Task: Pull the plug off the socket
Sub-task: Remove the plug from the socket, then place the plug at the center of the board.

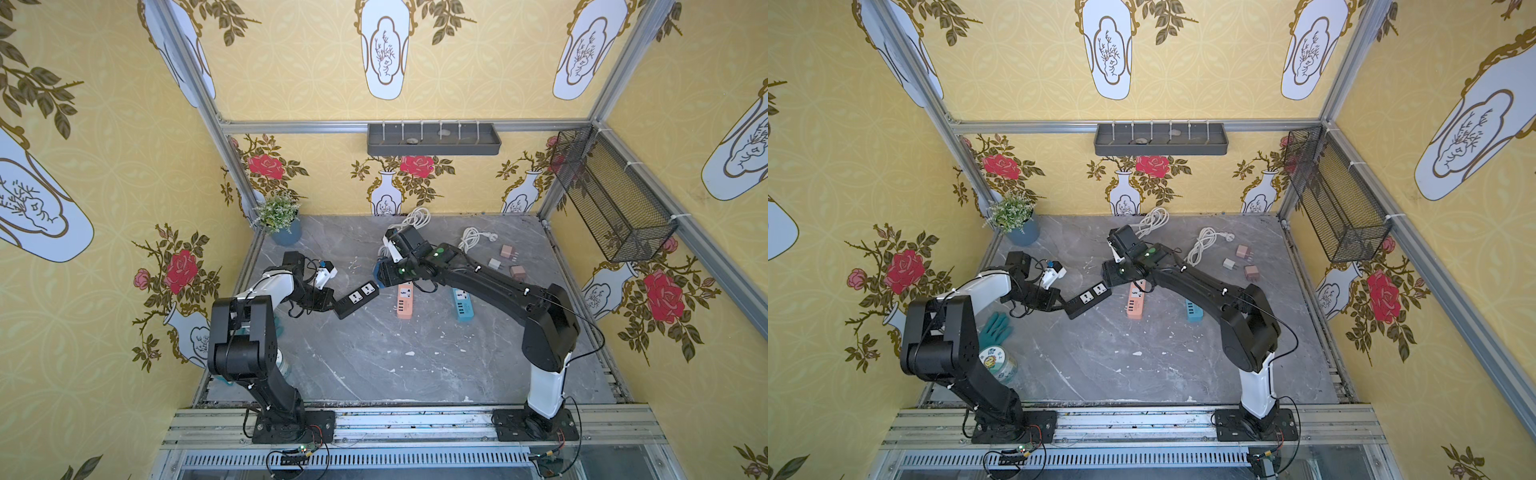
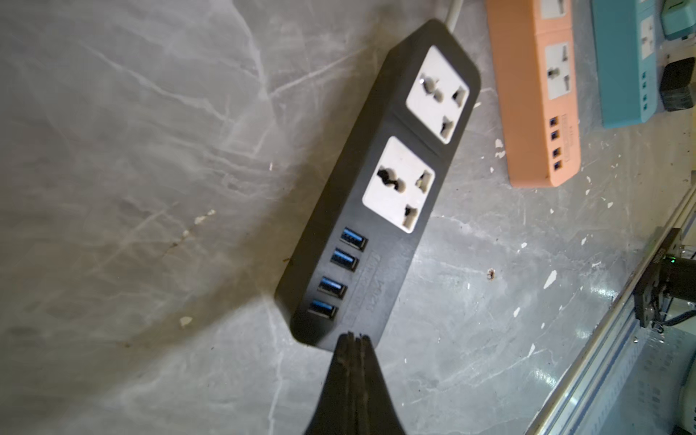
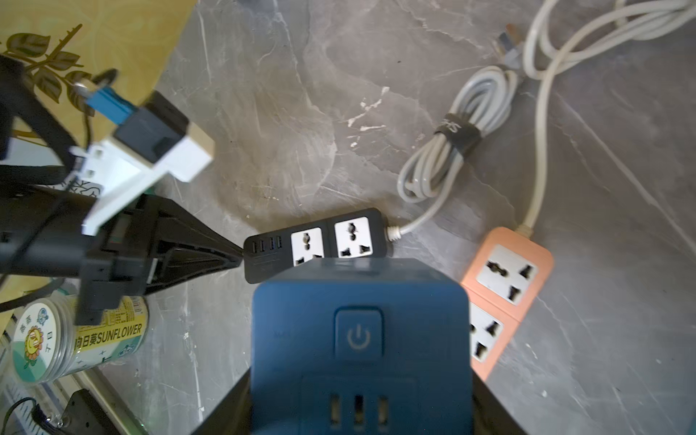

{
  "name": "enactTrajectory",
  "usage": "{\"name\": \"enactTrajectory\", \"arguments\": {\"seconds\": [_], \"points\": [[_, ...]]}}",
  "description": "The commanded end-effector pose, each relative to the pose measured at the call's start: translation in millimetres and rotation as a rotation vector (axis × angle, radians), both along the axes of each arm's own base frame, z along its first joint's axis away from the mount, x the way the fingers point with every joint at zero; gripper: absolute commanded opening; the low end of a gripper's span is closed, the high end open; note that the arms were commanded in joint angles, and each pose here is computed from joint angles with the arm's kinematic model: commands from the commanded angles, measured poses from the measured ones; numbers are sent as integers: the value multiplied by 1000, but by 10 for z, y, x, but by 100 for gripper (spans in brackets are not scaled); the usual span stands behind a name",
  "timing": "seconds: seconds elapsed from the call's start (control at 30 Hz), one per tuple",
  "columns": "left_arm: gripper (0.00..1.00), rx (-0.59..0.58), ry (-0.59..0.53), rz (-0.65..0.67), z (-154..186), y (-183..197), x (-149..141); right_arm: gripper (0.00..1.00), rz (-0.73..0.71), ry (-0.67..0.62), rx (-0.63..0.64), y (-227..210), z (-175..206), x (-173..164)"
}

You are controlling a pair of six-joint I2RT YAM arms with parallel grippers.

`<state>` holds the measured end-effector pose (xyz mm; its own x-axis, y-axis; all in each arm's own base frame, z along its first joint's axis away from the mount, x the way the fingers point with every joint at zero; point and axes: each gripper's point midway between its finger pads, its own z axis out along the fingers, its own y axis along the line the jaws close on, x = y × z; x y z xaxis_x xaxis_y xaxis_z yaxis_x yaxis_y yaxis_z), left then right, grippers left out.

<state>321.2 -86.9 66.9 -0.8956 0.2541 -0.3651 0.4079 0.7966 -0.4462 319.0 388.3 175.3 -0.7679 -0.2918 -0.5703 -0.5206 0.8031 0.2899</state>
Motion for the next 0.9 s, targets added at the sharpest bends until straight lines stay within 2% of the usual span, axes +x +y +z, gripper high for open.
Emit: {"name": "enactTrajectory", "arguments": {"seconds": [0.0,0.07,0.13,0.23,0.4,0.53,0.63,0.77,0.87], "points": [[9,-61,-56,-42,237,-105,11,20,-106,-28,10,-290,89,87],[16,-88,-92,-55,403,-153,40,19,-161,-27,-3,-542,88,82],[27,-97,-132,-69,557,-200,68,20,-229,-17,-10,-812,85,80],[49,-85,-185,-87,763,-268,70,20,-345,-4,-39,-1276,31,82],[90,-56,-276,-103,1061,-310,-24,21,-589,52,-159,-2206,-235,117],[97,-12,-316,-108,1120,-253,-97,22,-722,114,-215,-2801,-502,141],[99,15,-332,-87,1063,-208,-112,24,-794,158,-270,-3136,-669,180],[100,-21,-349,-70,1039,-247,-159,25,-831,193,-351,-3365,-799,235],[100,-1,-358,-65,1030,-219,-158,27,-834,228,-401,-3453,-913,274]]}}
